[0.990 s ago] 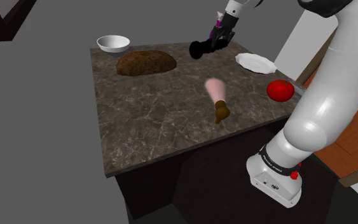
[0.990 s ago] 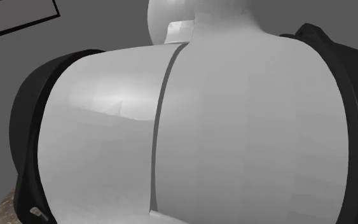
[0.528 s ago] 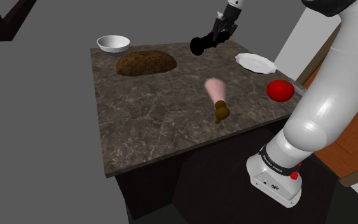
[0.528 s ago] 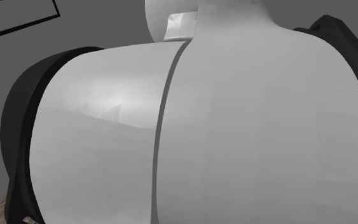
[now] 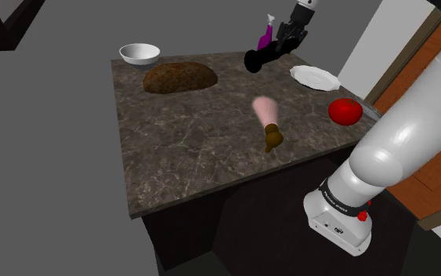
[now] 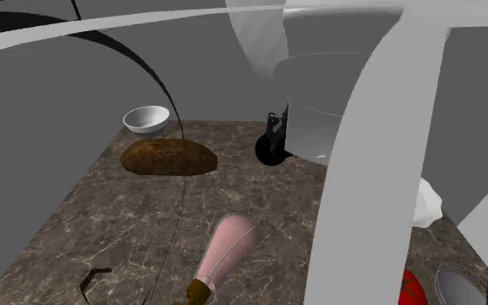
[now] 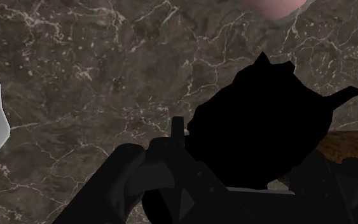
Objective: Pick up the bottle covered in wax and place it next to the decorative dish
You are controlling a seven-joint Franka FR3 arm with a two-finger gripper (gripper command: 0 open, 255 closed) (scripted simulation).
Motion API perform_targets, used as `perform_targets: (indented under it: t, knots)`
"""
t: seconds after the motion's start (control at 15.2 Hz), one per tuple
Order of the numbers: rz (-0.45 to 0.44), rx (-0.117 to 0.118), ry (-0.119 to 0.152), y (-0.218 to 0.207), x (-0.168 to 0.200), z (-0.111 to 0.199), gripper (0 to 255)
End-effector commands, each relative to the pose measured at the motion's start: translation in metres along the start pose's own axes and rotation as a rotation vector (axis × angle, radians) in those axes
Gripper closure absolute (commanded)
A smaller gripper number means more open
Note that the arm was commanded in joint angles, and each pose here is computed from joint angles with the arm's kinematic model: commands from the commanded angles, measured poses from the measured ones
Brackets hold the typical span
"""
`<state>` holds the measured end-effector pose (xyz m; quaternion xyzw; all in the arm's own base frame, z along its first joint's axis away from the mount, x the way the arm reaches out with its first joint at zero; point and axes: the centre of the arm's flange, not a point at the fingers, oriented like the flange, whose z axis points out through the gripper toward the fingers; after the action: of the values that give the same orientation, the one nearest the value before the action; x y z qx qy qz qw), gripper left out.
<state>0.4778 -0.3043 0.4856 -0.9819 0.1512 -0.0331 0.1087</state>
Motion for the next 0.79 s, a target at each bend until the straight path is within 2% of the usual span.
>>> perform_targets:
  t: [0.0, 0.73]
  knots:
    - [-0.001, 0.0, 0.001, 0.011, -0.025, -0.001, 255]
    - [-0.001, 0.0, 0.001, 0.06, -0.16, -0.018, 255]
